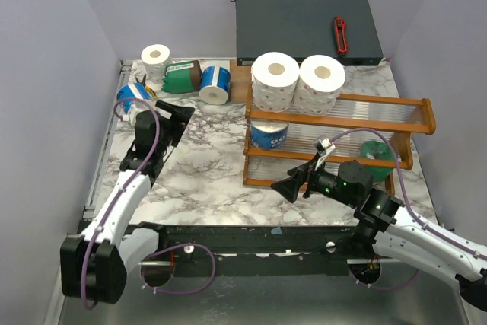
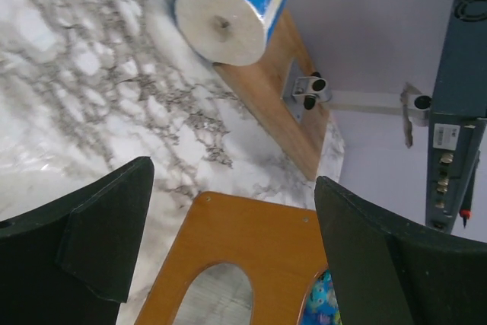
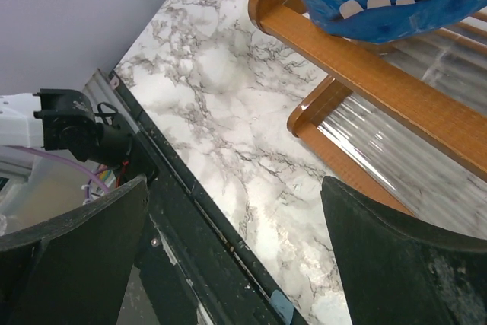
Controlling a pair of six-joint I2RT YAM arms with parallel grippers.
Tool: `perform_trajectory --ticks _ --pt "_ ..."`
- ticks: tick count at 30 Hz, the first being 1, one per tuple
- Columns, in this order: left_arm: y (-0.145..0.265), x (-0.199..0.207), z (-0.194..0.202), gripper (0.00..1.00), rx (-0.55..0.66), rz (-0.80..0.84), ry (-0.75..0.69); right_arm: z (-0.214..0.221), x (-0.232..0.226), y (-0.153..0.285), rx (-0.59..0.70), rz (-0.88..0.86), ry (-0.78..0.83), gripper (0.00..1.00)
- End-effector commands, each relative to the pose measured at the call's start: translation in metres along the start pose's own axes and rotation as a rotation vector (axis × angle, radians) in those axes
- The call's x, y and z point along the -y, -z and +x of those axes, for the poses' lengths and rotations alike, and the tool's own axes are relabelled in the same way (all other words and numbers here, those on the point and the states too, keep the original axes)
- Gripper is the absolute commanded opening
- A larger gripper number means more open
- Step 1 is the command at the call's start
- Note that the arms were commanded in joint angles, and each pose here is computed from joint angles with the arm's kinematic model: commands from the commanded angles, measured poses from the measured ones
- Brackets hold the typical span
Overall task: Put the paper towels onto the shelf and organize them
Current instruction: Pick up the paper towel from the center of the board.
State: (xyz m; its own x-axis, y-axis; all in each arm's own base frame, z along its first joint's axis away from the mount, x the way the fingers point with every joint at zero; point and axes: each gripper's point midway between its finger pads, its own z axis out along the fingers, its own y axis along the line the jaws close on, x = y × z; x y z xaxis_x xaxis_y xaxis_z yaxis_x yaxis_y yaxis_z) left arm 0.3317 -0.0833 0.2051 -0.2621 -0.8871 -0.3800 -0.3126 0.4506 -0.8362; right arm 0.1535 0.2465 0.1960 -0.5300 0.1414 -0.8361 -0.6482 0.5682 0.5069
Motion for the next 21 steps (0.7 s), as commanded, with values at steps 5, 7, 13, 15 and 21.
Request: perform_trajectory --ticks 5,7,13,15,21 --pt "-0.067 0.067 0.002 0.86 -0.030 0.319 0.061 0.012 0.003 0.000 -0.045 0.000 -0.007 0.98" --pt "-0.087 0.065 0.005 0.86 -0.040 0.312 0.078 0.012 0.005 0.001 -0.044 0.014 -0.009 0.98" --pt "-0.143 0.064 0.020 0.84 -0.081 0.326 0.150 0.019 0.017 0.002 -0.053 0.072 -0.034 0.97" --pt "-0.157 0.067 0.023 0.85 -0.077 0.338 0.167 0.019 0.020 0.003 -0.045 0.085 -0.037 0.97" --pt "-0.188 0.065 0.033 0.99 -0.071 0.296 0.198 0.021 0.027 0.005 -0.033 0.120 -0.069 0.97"
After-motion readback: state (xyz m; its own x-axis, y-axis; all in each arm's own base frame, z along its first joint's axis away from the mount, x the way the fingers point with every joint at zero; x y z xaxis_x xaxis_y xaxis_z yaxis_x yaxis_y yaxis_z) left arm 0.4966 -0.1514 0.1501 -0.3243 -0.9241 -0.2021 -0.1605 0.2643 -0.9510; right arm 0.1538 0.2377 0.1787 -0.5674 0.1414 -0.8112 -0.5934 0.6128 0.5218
